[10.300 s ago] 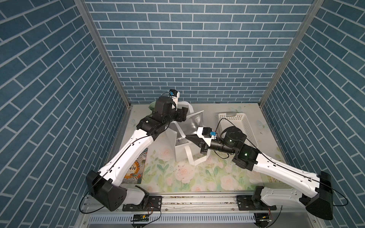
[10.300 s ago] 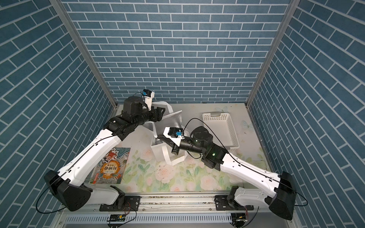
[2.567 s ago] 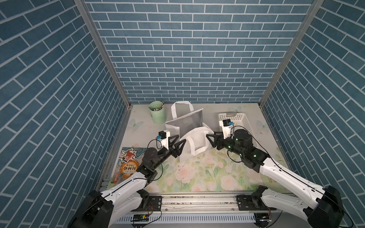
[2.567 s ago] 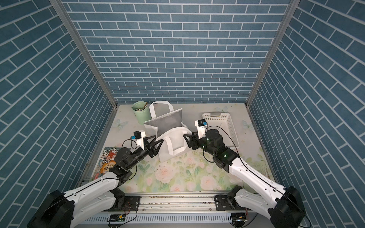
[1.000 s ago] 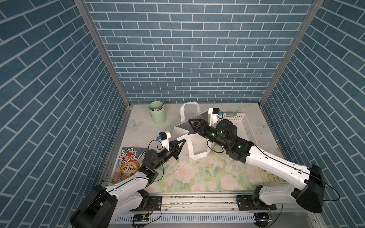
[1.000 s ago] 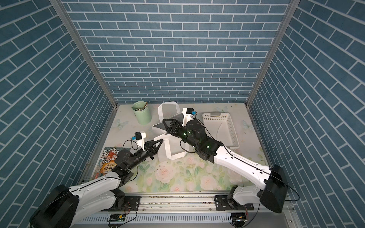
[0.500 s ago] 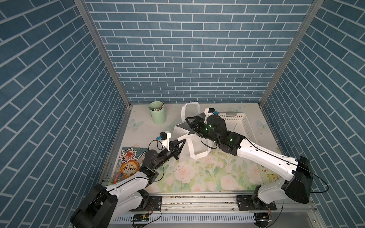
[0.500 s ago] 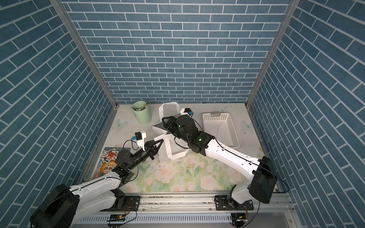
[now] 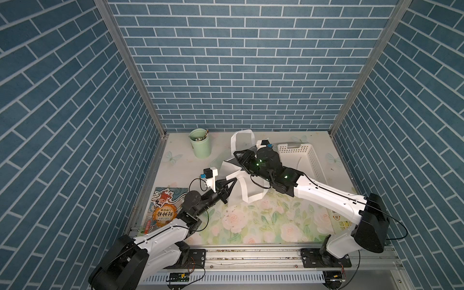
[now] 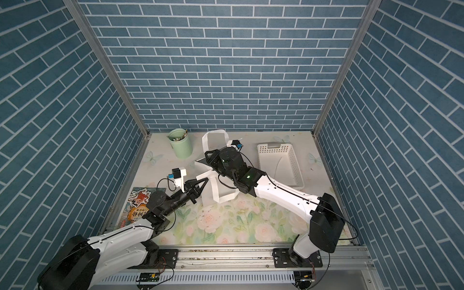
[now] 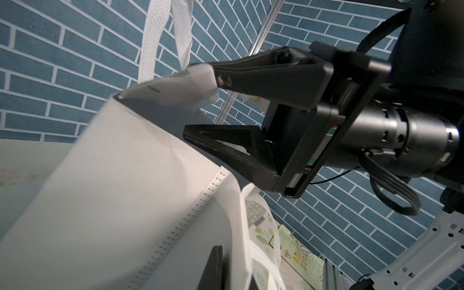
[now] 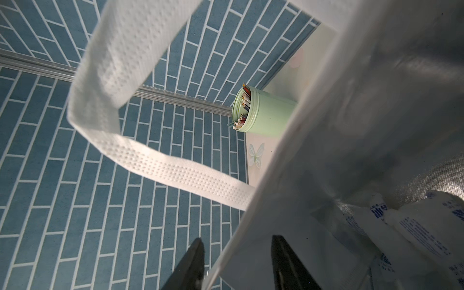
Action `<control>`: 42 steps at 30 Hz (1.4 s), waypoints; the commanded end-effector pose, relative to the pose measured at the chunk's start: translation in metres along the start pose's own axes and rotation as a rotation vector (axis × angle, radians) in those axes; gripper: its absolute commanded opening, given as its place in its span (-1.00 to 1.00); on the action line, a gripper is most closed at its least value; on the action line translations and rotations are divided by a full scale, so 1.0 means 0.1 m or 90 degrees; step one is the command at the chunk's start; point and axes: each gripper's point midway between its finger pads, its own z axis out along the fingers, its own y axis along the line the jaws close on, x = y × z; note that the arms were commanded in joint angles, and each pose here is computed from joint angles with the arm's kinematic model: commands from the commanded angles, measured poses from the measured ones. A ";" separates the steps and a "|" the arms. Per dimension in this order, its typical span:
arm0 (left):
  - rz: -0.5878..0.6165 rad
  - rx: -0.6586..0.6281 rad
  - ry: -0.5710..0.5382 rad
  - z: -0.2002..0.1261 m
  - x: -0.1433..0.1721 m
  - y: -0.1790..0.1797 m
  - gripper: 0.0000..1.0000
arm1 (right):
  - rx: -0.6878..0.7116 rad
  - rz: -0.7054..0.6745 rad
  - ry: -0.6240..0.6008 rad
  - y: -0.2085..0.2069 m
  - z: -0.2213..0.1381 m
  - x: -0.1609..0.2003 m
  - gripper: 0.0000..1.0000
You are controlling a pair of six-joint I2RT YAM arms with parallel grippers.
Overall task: Place the ice pack in the delivery bag
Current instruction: Seal the delivery bag at the center of the board.
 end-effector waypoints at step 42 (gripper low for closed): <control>-0.107 -0.183 -0.033 0.21 -0.17 0.49 -0.76 | -0.033 -0.039 -0.018 0.11 -0.29 0.18 -1.00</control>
